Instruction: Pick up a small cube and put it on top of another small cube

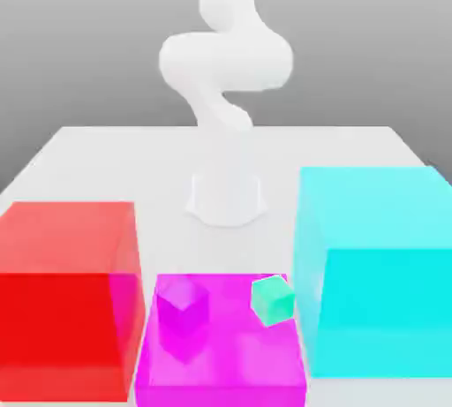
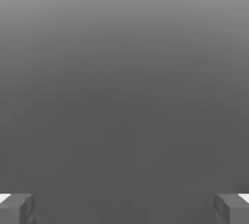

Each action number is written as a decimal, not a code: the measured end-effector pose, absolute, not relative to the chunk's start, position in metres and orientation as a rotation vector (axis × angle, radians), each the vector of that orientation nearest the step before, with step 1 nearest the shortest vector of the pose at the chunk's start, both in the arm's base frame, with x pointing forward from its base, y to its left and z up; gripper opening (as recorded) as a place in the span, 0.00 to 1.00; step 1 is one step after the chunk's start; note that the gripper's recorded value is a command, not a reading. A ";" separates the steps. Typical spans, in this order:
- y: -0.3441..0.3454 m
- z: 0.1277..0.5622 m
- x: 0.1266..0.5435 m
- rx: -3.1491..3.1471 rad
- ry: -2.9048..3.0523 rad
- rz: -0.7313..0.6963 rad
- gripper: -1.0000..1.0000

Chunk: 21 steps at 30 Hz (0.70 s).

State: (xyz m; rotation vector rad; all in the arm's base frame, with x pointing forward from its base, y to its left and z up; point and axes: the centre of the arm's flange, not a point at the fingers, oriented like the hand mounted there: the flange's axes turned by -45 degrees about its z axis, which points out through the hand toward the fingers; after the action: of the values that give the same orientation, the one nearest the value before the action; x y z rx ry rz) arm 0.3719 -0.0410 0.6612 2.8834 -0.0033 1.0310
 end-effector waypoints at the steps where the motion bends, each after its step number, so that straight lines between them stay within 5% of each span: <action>1: -0.062 0.636 0.381 2.879 0.008 0.936 0.50; 6: -0.162 0.512 0.390 2.888 0.084 0.481 0.50; 12: -0.254 0.366 0.333 2.971 0.228 -0.012 0.50; 21: -0.236 0.224 0.271 3.088 0.581 -0.078 0.50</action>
State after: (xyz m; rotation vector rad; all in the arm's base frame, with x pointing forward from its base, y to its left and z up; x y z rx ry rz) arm 0.2714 -0.2360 0.2240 3.0877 0.5814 -0.0785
